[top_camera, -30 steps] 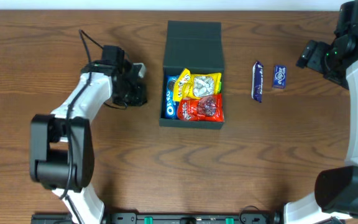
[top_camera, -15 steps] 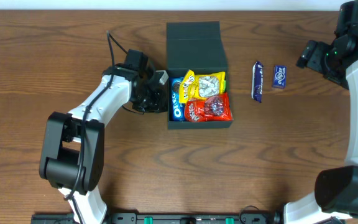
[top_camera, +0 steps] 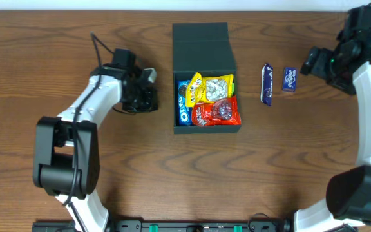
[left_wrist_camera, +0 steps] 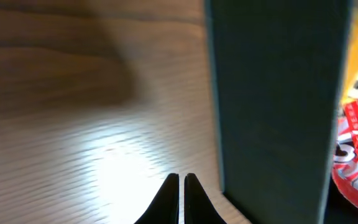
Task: Pack container
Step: 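Withdraw the left gripper to the left of the box, then reach the right gripper down and grasp the blue Dairy Milk bar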
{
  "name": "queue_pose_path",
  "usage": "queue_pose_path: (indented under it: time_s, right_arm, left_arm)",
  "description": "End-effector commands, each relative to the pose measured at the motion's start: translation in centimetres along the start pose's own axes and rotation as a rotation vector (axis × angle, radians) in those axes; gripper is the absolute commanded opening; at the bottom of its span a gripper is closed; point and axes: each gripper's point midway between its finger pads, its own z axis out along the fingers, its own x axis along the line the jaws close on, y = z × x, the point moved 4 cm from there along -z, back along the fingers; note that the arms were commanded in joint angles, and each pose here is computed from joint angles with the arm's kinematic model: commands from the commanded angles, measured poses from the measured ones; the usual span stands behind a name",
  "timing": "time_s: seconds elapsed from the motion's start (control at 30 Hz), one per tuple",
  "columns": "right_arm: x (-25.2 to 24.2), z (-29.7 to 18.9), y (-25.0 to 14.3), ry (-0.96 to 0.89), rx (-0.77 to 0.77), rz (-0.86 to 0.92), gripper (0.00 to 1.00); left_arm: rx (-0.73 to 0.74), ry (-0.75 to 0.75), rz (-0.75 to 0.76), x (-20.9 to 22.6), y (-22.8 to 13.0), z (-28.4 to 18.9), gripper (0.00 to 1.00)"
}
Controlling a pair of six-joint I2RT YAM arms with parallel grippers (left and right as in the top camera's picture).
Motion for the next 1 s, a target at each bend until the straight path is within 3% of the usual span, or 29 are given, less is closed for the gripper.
queue_pose_path:
  time_s: [0.0, 0.1, 0.23, 0.63, 0.97]
  right_arm:
    - [1.2, 2.3, -1.3, 0.065, 0.060, -0.033, 0.88]
    - [3.4, 4.1, -1.7, 0.158, 0.037, -0.116, 0.79]
    - [6.0, 5.8, -1.8, 0.191, -0.012, -0.176, 0.75]
    - [7.8, 14.5, -3.2, 0.067, 0.069, -0.237, 0.71]
    - [8.4, 17.3, -2.7, 0.072, 0.043, -0.235, 0.71]
  left_arm:
    - [-0.068, 0.018, -0.001, 0.2, 0.5, -2.5, 0.06]
    - [-0.121, 0.023, 0.048, -0.2, 0.9, -4.4, 0.06]
    - [-0.173, 0.031, 0.098, -1.0, 1.2, -6.1, 0.06]
    - [-0.186, 0.030, 0.102, -1.4, 1.0, -7.0, 0.06]
    - [-0.174, 0.030, 0.091, -1.4, 0.7, -6.9, 0.06]
